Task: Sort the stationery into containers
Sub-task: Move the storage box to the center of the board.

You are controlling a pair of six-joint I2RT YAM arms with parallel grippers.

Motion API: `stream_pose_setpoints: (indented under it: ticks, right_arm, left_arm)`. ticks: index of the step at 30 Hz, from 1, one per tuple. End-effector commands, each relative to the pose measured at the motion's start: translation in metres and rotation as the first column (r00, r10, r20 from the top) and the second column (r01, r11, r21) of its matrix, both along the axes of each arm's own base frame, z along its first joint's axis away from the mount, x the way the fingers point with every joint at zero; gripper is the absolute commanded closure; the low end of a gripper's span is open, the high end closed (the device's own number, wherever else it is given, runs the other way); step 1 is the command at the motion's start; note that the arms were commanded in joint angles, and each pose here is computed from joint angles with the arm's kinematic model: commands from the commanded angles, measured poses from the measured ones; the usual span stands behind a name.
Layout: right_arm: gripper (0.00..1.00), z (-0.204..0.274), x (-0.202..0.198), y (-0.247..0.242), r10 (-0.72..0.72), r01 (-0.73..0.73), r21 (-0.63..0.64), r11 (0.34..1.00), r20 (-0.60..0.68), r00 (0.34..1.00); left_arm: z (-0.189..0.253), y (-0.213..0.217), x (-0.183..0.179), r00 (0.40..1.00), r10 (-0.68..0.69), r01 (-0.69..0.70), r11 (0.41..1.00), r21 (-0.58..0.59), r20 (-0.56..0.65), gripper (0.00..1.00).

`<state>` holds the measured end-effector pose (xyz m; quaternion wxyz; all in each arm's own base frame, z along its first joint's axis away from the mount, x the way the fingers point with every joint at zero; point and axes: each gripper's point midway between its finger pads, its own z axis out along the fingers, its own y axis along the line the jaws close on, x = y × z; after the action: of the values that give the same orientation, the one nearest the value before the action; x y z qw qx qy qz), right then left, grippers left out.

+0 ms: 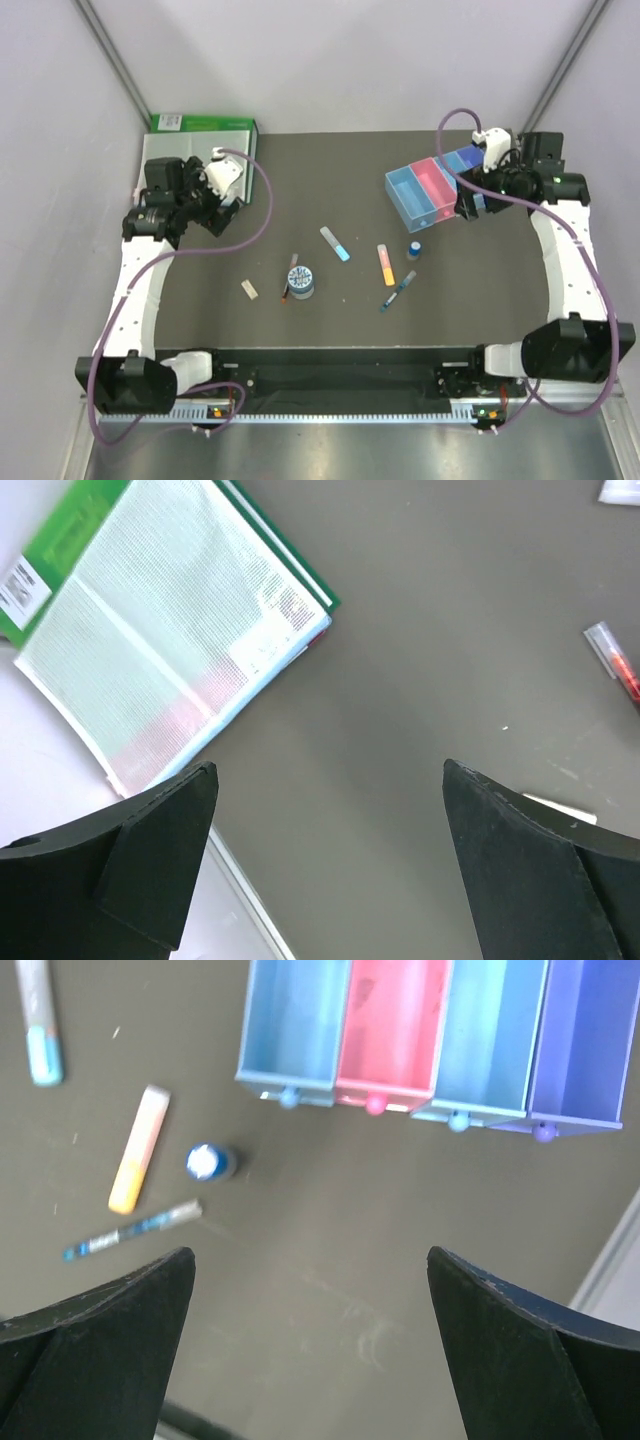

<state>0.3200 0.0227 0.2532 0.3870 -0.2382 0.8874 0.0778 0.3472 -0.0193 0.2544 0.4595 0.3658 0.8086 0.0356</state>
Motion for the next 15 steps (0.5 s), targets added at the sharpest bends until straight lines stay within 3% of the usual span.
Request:
stream_pose_setpoints:
  ticks: [1, 4, 5, 10, 12, 15]
  right_arm:
    - [0.0, 0.034, 0.062, -0.006, -0.126, 0.117, 0.08, 0.99, 0.111, 0.986]
    - [0.01, 0.014, 0.085, 0.0, -0.088, 0.091, 0.091, 0.992, -0.035, 0.996]
    - [0.0, 0.007, 0.094, -0.008, -0.135, 0.137, 0.061, 0.989, -0.046, 0.99]
    - [0.02, -0.017, 0.147, -0.033, -0.214, 0.213, -0.049, 0.976, -0.018, 0.977]
    - [0.11, -0.026, 0.16, -0.036, -0.221, 0.22, -0.064, 0.973, -0.023, 0.975]
    - [0.16, -0.042, 0.181, -0.034, -0.223, 0.22, -0.078, 0.972, -0.029, 0.974]
  left_arm:
    - [0.012, 0.001, -0.01, 1.0, -0.006, 0.006, 0.999, 0.037, 0.007, 0.01]
    - [0.014, -0.006, -0.017, 1.0, -0.027, 0.027, 0.998, 0.06, 0.008, 0.01]
    - [0.017, -0.006, -0.017, 0.999, -0.028, 0.027, 0.997, 0.068, 0.019, 0.01]
    - [0.022, -0.005, -0.024, 1.0, -0.018, 0.016, 0.995, 0.097, 0.022, 0.01]
    - [0.023, -0.006, -0.025, 0.999, -0.021, 0.018, 0.994, 0.106, 0.024, 0.01]
    - [0.025, -0.005, -0.025, 0.999, -0.01, 0.006, 0.992, 0.126, 0.03, 0.01]
